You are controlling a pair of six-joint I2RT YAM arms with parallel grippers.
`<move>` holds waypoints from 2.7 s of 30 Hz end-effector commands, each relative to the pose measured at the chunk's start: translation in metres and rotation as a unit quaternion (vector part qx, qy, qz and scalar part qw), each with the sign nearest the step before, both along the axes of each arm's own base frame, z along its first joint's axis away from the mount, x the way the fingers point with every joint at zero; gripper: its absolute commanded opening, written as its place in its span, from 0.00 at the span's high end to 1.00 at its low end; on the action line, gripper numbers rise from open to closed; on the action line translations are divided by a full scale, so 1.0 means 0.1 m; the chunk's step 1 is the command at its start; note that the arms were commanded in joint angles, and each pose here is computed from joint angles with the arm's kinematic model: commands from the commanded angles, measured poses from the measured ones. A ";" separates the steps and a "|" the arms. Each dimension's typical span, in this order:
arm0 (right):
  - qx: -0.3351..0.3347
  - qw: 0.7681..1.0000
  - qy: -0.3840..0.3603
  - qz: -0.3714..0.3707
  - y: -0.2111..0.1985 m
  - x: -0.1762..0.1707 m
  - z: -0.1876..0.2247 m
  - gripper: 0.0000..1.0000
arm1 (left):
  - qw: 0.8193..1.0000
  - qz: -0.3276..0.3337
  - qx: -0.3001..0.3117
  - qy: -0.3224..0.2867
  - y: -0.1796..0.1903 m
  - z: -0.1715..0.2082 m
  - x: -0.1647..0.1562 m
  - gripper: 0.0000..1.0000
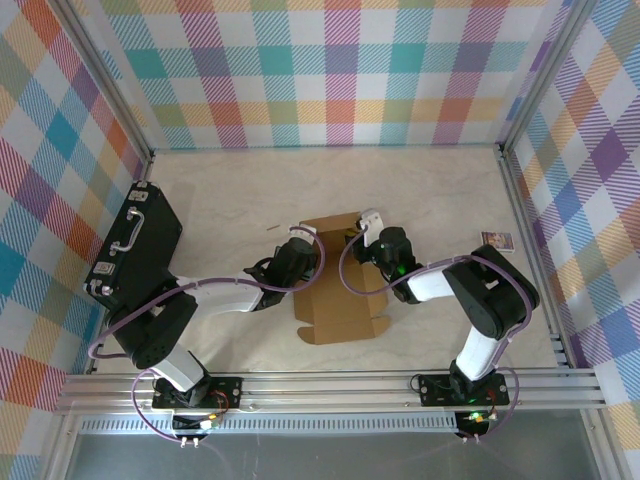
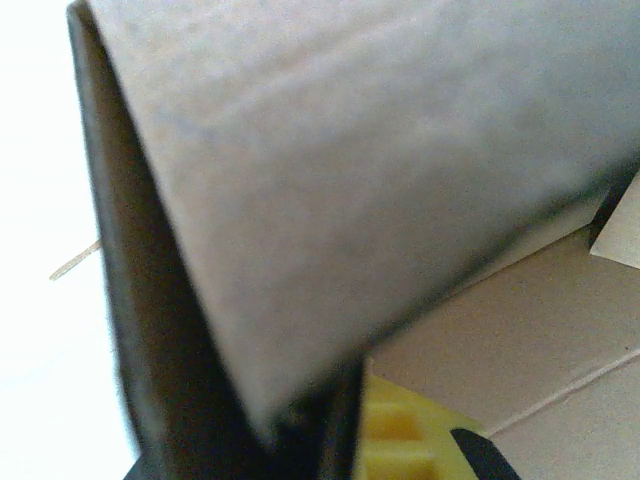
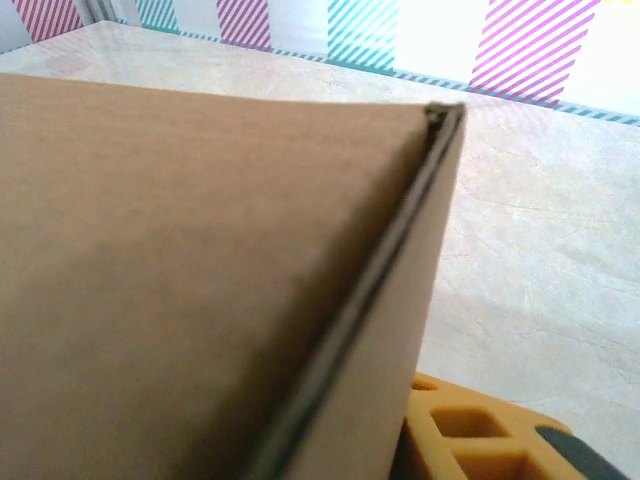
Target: Fold the paper box
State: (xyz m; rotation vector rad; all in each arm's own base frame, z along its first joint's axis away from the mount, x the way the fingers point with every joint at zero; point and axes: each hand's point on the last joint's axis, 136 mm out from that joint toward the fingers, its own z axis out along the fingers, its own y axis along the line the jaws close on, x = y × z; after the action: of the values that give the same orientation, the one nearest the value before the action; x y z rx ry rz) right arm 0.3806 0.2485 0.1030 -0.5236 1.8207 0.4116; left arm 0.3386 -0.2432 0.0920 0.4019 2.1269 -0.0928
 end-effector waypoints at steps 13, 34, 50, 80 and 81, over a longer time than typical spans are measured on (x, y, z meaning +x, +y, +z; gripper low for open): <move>-0.037 0.999 0.022 0.016 0.03 -0.06 0.00 0.57 | 1.000 -0.011 0.010 0.011 -0.03 0.00 -0.08 1.00; -0.004 0.999 0.038 -0.026 -0.07 -0.06 -0.09 1.00 | 1.000 -0.010 -0.005 0.015 -0.07 0.02 -0.08 0.97; 0.014 0.996 0.053 -0.075 -0.18 -0.01 -0.10 1.00 | 0.997 -0.036 -0.064 0.032 -0.15 -0.03 -0.24 0.31; 0.020 0.995 0.081 -0.052 -0.11 -0.12 -0.14 1.00 | 0.980 -0.038 -0.156 -0.117 -0.12 -0.03 0.24 0.55; 0.020 0.995 0.081 -0.052 -0.11 -0.12 -0.13 1.00 | 0.979 -0.031 -0.158 -0.122 -0.09 -0.02 0.27 0.55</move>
State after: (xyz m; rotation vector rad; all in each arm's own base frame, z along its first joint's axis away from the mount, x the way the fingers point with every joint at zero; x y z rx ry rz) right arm 0.3789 0.2277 0.0914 -0.3517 1.9489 0.3601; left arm 0.3577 -0.2569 0.0804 0.2956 1.8813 -0.3849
